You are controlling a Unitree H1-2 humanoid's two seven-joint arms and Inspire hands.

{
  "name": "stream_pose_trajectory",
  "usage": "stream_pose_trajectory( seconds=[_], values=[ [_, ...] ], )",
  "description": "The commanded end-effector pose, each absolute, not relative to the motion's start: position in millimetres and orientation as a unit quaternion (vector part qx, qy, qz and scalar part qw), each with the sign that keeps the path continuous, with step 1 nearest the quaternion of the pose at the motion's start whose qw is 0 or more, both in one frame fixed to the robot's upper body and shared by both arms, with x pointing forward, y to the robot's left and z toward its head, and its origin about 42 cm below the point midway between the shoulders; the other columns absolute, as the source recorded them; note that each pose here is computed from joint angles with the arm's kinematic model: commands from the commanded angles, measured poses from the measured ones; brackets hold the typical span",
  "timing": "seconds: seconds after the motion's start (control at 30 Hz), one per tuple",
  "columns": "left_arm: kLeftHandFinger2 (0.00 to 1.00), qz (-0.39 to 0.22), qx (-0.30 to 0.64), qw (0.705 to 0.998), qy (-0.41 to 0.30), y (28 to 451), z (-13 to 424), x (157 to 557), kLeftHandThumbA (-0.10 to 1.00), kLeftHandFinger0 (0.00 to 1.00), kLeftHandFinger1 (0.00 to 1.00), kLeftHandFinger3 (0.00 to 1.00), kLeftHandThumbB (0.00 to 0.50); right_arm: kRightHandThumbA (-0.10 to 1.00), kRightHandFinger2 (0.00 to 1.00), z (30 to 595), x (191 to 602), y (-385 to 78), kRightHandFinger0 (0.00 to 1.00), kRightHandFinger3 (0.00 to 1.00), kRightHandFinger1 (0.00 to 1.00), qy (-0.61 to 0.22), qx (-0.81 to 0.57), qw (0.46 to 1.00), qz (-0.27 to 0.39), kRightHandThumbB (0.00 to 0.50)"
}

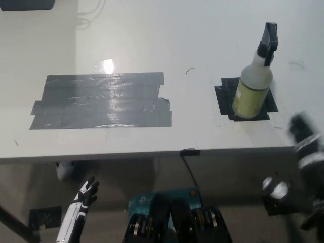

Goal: A spray bottle is kept on the black marked spot on the table infront of the robot and the robot extends its right arm to pick it up and hands it to a person

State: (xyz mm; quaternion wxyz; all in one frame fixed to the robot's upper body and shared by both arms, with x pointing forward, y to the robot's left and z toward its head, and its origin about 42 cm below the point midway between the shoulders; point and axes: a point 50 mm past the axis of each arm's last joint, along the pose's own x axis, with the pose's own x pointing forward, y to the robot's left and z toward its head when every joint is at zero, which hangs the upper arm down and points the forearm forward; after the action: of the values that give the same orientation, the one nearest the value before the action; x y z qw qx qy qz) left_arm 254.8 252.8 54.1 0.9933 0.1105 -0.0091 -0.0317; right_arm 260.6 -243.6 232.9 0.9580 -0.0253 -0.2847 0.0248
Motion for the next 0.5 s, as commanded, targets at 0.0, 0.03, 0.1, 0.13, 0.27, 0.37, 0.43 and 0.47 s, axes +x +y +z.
stream_pose_trajectory(
  seconds=[0.0,0.03,0.1,0.13,0.27,0.37,0.43,0.47],
  values=[
    [1.00,-0.026,0.118,0.992,-0.036,259,60,255,1.00,1.00,1.00,1.00,0.322,0.97,1.00,264,289,-261,1.00,1.00,1.00,-0.311,-0.014,0.950,-0.022,0.333],
    [1.00,-0.024,0.117,0.992,-0.037,258,61,257,1.00,1.00,1.00,1.00,0.322,0.97,1.00,267,297,-262,1.00,1.00,1.00,-0.310,-0.009,0.950,-0.024,0.333],
    [1.00,-0.023,0.112,0.993,-0.037,258,61,256,1.00,1.00,1.00,1.00,0.318,0.96,1.00,266,317,-266,1.00,1.00,1.00,-0.291,-0.004,0.956,-0.030,0.360],
    [1.00,-0.024,0.112,0.993,-0.037,258,60,256,1.00,1.00,1.00,1.00,0.318,0.94,1.00,263,331,-268,1.00,1.00,1.00,-0.283,-0.006,0.959,-0.029,0.357],
    [1.00,-0.023,0.112,0.993,-0.036,258,61,256,1.00,1.00,1.00,1.00,0.327,0.91,1.00,254,365,-266,1.00,1.00,1.00,-0.247,0.020,0.969,-0.020,0.317],
    [1.00,-0.024,0.114,0.992,-0.037,257,61,256,1.00,1.00,1.00,1.00,0.328,0.96,1.00,247,387,-263,1.00,1.00,1.00,-0.220,0.031,0.975,-0.021,0.319],
    [1.00,-0.024,0.113,0.993,-0.038,257,61,257,1.00,1.00,1.00,1.00,0.329,0.97,1.00,245,401,-261,1.00,1.00,1.00,-0.198,0.035,0.979,-0.026,0.303],
    [1.00,-0.026,0.115,0.992,-0.038,257,60,257,1.00,1.00,1.00,1.00,0.326,0.97,1.00,244,409,-260,1.00,1.00,1.00,-0.190,0.040,0.981,-0.028,0.274]
  ],
)
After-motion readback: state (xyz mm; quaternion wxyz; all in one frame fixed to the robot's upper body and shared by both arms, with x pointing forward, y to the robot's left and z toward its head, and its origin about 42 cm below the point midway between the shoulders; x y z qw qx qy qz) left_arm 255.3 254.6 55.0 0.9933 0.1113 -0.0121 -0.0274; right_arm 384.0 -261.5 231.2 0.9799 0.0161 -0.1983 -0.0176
